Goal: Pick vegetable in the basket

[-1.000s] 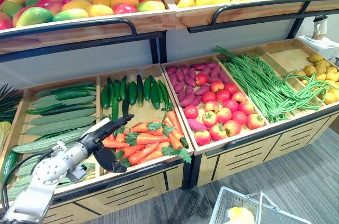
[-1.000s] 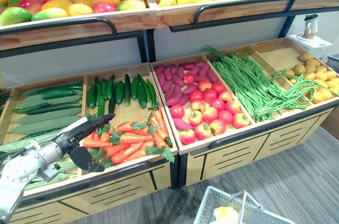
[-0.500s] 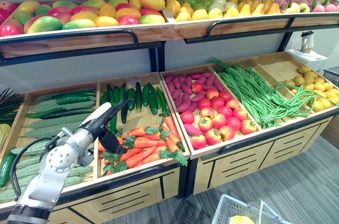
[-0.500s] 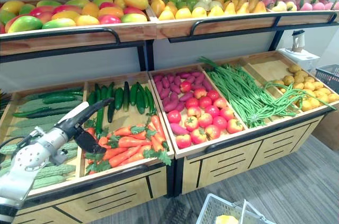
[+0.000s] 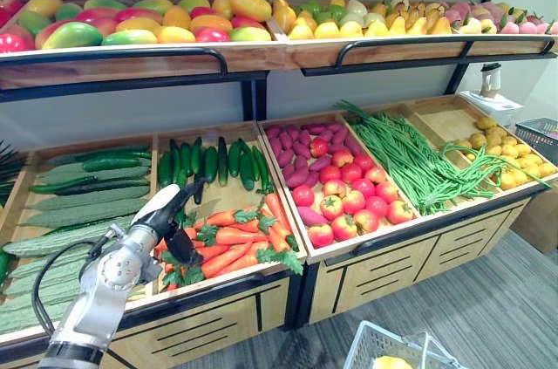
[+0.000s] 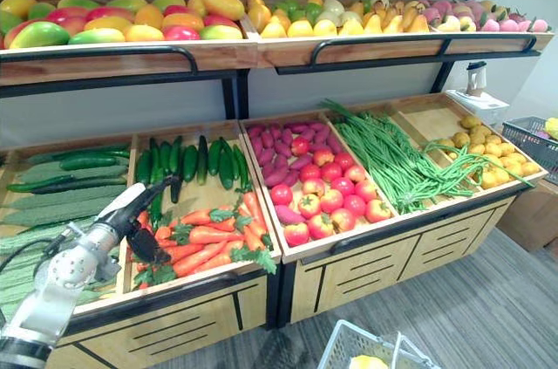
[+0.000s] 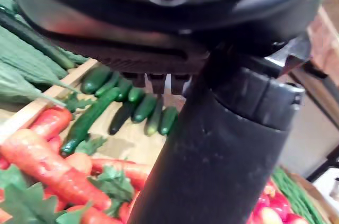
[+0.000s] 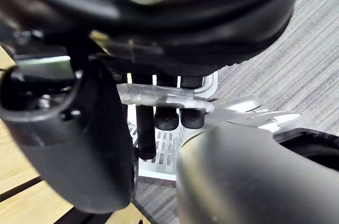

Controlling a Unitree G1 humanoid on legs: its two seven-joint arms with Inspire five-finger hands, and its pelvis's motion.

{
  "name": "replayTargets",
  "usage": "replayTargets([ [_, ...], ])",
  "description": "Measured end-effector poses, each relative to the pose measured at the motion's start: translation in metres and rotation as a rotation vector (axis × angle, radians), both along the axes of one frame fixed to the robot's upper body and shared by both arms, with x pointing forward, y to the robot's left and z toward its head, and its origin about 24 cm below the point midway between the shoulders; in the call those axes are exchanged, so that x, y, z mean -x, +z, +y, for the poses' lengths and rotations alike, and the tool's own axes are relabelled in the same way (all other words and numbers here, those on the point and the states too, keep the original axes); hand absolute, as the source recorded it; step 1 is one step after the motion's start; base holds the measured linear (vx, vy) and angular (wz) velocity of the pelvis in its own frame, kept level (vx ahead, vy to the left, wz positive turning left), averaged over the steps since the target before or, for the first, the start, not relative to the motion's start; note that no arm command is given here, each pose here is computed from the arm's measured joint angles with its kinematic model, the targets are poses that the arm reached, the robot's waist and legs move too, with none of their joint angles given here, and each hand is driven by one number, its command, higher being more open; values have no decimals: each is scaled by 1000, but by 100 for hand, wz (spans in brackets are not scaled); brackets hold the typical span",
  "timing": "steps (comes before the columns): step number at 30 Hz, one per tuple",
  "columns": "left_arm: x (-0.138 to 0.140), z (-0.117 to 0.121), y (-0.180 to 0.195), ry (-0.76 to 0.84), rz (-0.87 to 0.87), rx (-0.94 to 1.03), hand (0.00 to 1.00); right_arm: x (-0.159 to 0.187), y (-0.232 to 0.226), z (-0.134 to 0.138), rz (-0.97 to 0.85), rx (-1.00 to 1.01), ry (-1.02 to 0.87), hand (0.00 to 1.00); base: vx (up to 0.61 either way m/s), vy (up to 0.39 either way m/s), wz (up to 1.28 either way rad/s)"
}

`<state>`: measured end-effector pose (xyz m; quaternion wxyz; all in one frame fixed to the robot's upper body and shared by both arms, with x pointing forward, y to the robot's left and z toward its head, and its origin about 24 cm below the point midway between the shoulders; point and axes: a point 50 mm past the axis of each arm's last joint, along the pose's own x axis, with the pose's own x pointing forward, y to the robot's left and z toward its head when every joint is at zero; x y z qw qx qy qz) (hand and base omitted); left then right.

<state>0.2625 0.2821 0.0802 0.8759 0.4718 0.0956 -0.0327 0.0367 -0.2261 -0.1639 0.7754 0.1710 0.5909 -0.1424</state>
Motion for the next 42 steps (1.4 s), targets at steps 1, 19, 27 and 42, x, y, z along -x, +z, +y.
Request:
replayTargets([
  [1, 0, 4, -2, 34, -2, -12, 100, -3, 0, 2, -10, -2, 11, 0, -18, -26, -12],
  [19, -69, 0, 43, 148, -197, -94, 100, -83, 24, 8, -298, -14, 65, 0, -43, -52, -15],
  [27, -86, 3, 66, 159, -233, -100, 0, -98, 34, -1, -363, 8, 70, 0, -59, -58, -8],
  [42, -83, 37, 47, 339, -187, -26, 0, -107, 35, -5, -362, 17, 111, 0, 4, -14, -3],
])
